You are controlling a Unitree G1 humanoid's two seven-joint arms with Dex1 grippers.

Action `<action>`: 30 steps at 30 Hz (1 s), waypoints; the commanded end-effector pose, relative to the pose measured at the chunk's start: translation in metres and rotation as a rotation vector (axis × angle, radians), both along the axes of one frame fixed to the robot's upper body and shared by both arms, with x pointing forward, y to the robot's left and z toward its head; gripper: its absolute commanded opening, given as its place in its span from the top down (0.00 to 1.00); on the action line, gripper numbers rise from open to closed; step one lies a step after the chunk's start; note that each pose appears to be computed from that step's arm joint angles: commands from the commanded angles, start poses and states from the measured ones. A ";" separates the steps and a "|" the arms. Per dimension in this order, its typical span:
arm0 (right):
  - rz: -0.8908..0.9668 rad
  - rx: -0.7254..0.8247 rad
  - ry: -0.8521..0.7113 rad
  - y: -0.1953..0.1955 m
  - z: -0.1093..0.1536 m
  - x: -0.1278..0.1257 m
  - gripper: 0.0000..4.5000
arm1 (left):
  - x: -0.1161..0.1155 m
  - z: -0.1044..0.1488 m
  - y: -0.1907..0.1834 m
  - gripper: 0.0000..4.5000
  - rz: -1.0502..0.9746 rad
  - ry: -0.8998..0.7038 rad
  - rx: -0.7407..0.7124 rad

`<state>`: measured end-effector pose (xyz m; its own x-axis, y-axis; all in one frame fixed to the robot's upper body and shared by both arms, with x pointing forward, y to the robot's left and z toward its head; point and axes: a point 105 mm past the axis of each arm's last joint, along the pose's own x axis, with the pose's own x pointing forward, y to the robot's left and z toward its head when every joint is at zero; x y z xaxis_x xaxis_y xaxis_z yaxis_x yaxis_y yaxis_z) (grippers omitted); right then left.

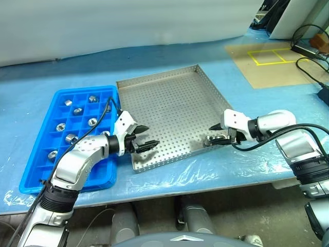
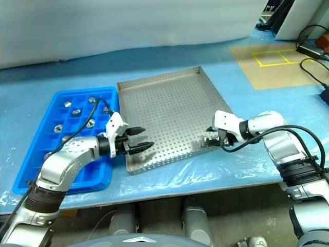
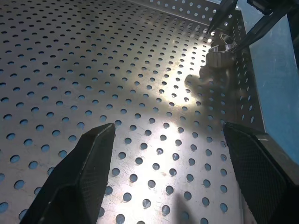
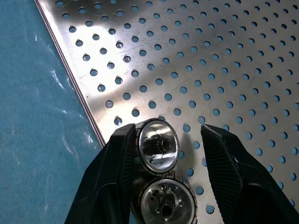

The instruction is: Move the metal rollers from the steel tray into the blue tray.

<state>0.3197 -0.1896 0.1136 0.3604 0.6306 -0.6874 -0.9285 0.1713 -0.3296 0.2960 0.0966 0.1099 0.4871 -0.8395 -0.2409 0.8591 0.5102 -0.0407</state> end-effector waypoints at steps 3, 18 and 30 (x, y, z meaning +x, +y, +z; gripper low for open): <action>0.009 -0.041 0.041 -0.003 -0.017 -0.009 0.48 | 0.000 0.012 -0.004 0.14 -0.008 -0.051 -0.017; 0.045 -0.047 0.087 0.006 -0.028 -0.013 0.48 | 0.002 0.011 -0.001 0.14 0.008 -0.054 -0.018; 0.054 -0.158 0.187 -0.016 -0.040 -0.021 0.48 | -0.002 0.016 -0.006 0.14 0.018 -0.064 -0.018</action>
